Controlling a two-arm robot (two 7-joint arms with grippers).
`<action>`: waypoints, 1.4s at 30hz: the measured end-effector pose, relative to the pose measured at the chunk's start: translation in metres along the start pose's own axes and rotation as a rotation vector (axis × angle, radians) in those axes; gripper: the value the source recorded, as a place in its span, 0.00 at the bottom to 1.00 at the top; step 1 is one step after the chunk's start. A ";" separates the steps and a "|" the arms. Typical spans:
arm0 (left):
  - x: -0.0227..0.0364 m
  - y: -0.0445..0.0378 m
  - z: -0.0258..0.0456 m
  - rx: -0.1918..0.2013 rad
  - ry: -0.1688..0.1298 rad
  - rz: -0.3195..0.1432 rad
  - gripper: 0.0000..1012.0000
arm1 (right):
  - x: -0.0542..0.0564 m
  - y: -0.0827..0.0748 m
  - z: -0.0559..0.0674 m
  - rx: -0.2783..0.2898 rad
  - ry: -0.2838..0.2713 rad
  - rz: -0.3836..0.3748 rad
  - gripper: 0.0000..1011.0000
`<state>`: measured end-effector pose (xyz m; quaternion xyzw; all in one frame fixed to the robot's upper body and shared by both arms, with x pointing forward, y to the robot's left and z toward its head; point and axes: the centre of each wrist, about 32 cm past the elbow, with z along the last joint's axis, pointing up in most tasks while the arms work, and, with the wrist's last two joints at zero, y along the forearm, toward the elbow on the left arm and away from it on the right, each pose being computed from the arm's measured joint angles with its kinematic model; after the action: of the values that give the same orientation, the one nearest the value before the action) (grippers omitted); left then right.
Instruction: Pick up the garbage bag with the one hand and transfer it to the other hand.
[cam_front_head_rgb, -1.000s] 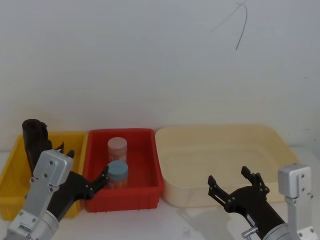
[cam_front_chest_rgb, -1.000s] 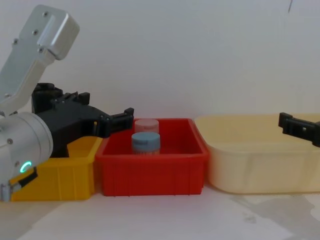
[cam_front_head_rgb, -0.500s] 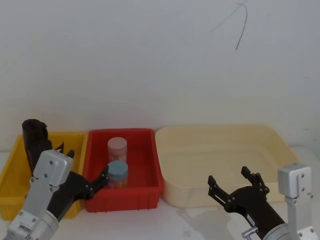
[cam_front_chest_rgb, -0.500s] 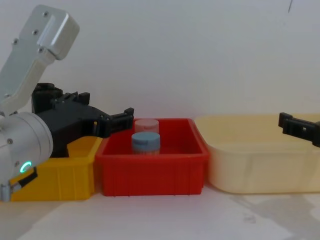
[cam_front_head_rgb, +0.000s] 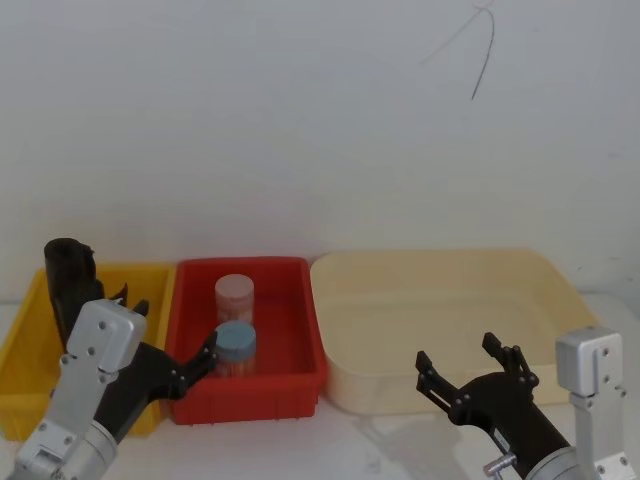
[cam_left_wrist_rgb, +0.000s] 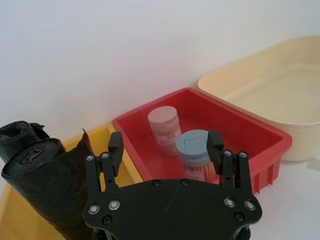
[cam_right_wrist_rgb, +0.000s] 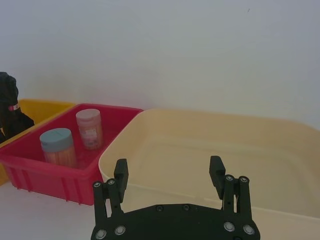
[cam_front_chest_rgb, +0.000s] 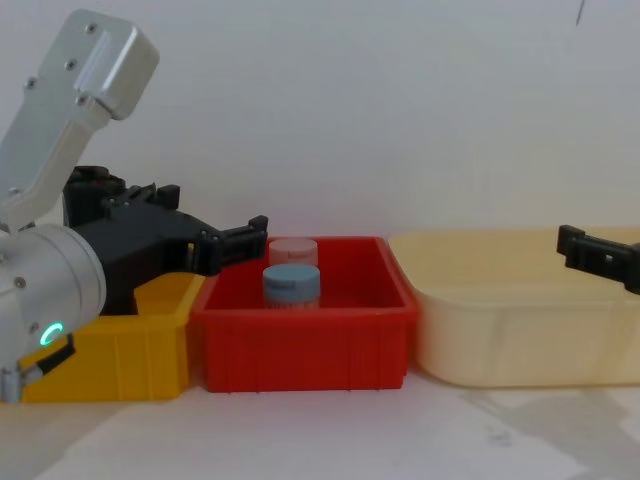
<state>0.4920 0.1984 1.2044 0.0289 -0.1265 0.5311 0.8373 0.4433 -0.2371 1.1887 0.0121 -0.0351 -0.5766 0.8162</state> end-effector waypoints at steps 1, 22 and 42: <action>0.0000 0.0000 0.0000 0.000 0.000 0.000 0.99 | 0.000 0.000 0.000 0.000 0.000 0.000 0.99; 0.0000 0.0000 0.0000 0.000 0.000 0.000 0.99 | 0.000 0.000 0.000 0.000 0.000 0.000 0.99; 0.0000 0.0000 0.0000 0.000 0.000 0.000 0.99 | 0.000 0.000 0.000 0.000 0.000 0.000 0.99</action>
<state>0.4920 0.1984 1.2044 0.0289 -0.1264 0.5310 0.8374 0.4433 -0.2371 1.1887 0.0122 -0.0351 -0.5766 0.8162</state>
